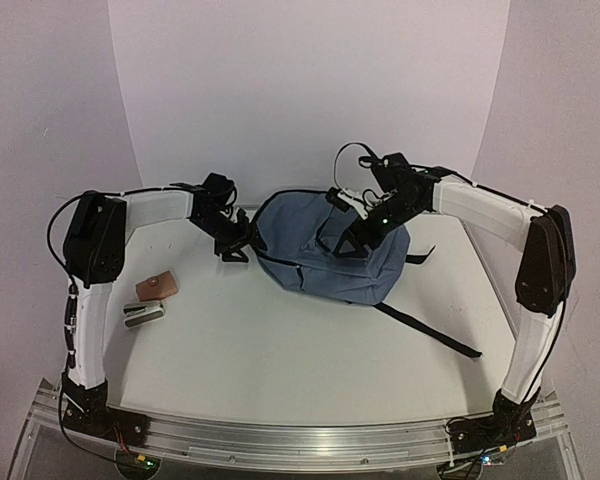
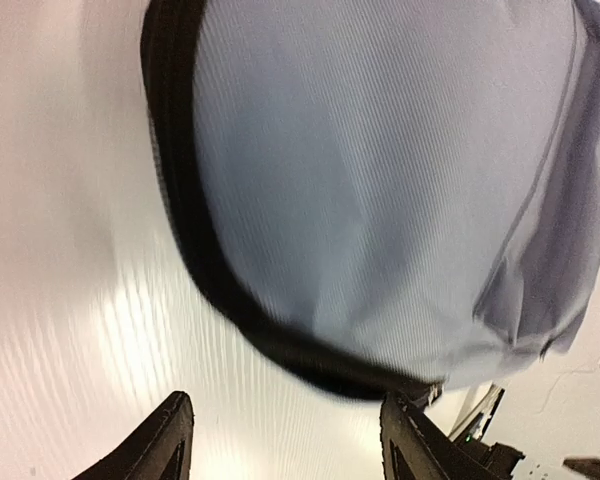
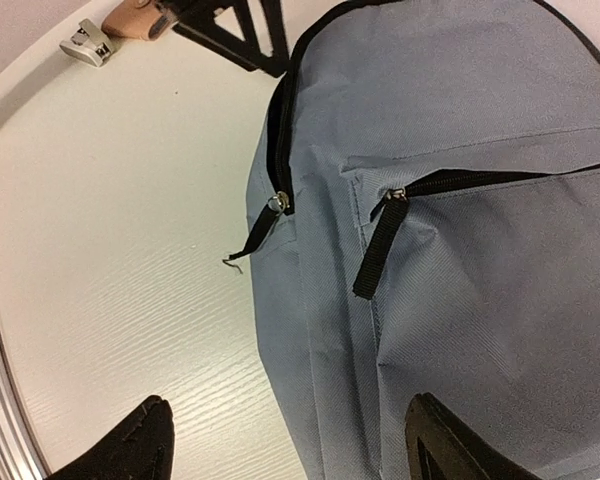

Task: Pack the student bag
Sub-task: Adjust the student bag at the center of the board, then zip the student bag at the center of the board.

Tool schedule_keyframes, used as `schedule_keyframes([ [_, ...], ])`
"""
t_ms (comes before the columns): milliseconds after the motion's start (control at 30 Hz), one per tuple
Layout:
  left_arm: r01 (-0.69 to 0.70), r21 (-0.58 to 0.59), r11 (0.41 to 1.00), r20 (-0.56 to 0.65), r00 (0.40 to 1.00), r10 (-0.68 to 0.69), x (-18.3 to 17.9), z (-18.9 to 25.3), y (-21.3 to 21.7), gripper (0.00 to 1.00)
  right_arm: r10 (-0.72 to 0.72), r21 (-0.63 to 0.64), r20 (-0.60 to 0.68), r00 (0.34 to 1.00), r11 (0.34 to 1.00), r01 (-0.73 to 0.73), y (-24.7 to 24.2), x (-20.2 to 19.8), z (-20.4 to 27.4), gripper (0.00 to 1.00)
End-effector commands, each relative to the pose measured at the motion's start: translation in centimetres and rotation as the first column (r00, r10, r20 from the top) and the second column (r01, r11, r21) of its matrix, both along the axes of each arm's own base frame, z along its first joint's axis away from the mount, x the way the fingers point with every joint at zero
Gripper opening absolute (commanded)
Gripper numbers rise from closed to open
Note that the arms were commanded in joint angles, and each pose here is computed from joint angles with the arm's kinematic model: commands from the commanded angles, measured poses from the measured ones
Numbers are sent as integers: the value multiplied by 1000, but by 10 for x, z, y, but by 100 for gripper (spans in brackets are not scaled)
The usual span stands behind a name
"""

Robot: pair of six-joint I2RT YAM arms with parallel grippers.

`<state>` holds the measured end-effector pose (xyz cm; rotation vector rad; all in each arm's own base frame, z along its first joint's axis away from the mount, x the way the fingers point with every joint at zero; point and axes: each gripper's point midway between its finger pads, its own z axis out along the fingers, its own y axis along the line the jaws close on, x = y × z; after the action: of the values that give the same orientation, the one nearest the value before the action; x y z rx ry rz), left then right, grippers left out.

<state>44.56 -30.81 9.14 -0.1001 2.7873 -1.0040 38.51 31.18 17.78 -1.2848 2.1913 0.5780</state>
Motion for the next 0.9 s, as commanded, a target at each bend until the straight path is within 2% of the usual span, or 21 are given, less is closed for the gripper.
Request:
schedule_keyframes([
  [0,92,3,996,141,986,-92,-49,61,-13,64,-26,20,57,998,999,25,9,10,16,73],
  [133,160,-24,987,128,980,-155,-82,55,-39,60,-52,8,41,998,999,51,10,12,7,70],
  [267,238,-35,971,119,965,-233,-90,42,-72,54,-82,10,27,996,997,82,10,16,6,69],
  [467,271,-5,963,82,959,-270,-79,10,-100,45,-96,-3,18,995,995,96,6,13,2,68],
  [700,273,8,962,93,958,-273,-62,-2,-112,38,-105,-34,16,994,994,106,-2,8,-6,68],
  [867,268,8,963,99,958,-267,-61,-1,-112,20,-107,-60,14,994,992,108,-7,6,-15,67],
])
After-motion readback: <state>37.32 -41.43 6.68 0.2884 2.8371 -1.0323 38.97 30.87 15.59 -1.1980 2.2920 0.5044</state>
